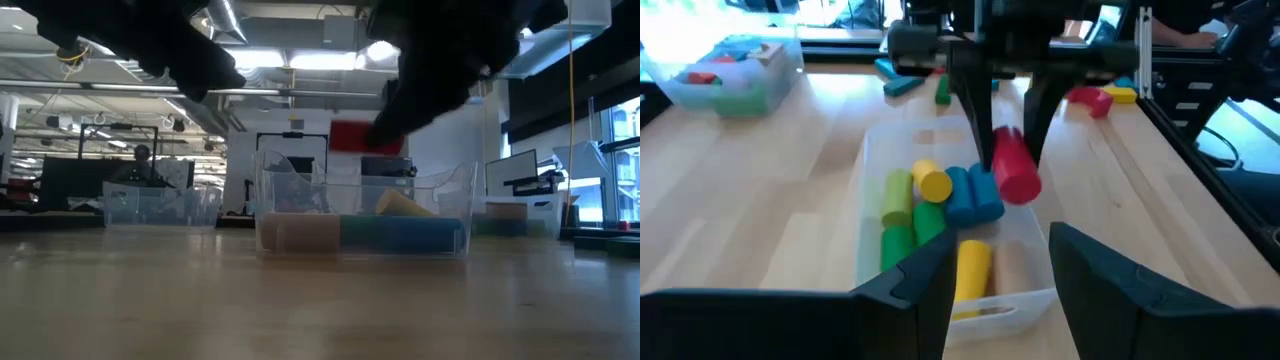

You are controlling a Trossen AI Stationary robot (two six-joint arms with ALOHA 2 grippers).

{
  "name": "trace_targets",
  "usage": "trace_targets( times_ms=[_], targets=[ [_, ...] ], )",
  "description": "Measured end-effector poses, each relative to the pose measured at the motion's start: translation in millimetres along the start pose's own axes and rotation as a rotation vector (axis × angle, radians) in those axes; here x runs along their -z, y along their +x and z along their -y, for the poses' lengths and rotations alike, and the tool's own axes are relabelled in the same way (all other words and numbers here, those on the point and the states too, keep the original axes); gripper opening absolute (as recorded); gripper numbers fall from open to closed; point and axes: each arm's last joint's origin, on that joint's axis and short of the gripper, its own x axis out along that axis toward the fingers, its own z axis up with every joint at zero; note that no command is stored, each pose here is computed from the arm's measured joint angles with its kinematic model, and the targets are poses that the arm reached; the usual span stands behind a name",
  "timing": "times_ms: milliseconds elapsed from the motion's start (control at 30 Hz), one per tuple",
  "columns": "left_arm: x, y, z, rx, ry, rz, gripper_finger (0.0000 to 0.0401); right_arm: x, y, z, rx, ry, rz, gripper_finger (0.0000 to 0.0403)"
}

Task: Sort blocks by size
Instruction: Put the red cylindrical block into the bottom transparent bin, then put the yellow arch block into the top right transparent bin

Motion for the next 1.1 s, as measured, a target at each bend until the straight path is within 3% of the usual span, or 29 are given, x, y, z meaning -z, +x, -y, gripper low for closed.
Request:
trace_targets(
  times_ms=[333, 600, 767, 1100],
  targets=[
    [3, 0, 1, 0.001, -0.008, -0.031, 0.0155, 3, 11, 0, -0.005, -0.019, -0.001, 0.0157],
    [3, 0, 0, -0.001, -0.009, -0.029, 0.0155, 5, 10, -3, -0.103, -0.025, -0.032, 0.0241],
    [1, 0, 0, 0.0, -0.011, -0.015, 0.0155, 2, -17, 0, -0.124, 0.03, -0.118, 0.0272],
    [-13, -1, 0, 0.003, 0.04, 0.13, 0.0155, -6, -90, -9, -0.092, 0.141, -0.315, 0.0275]
  ],
)
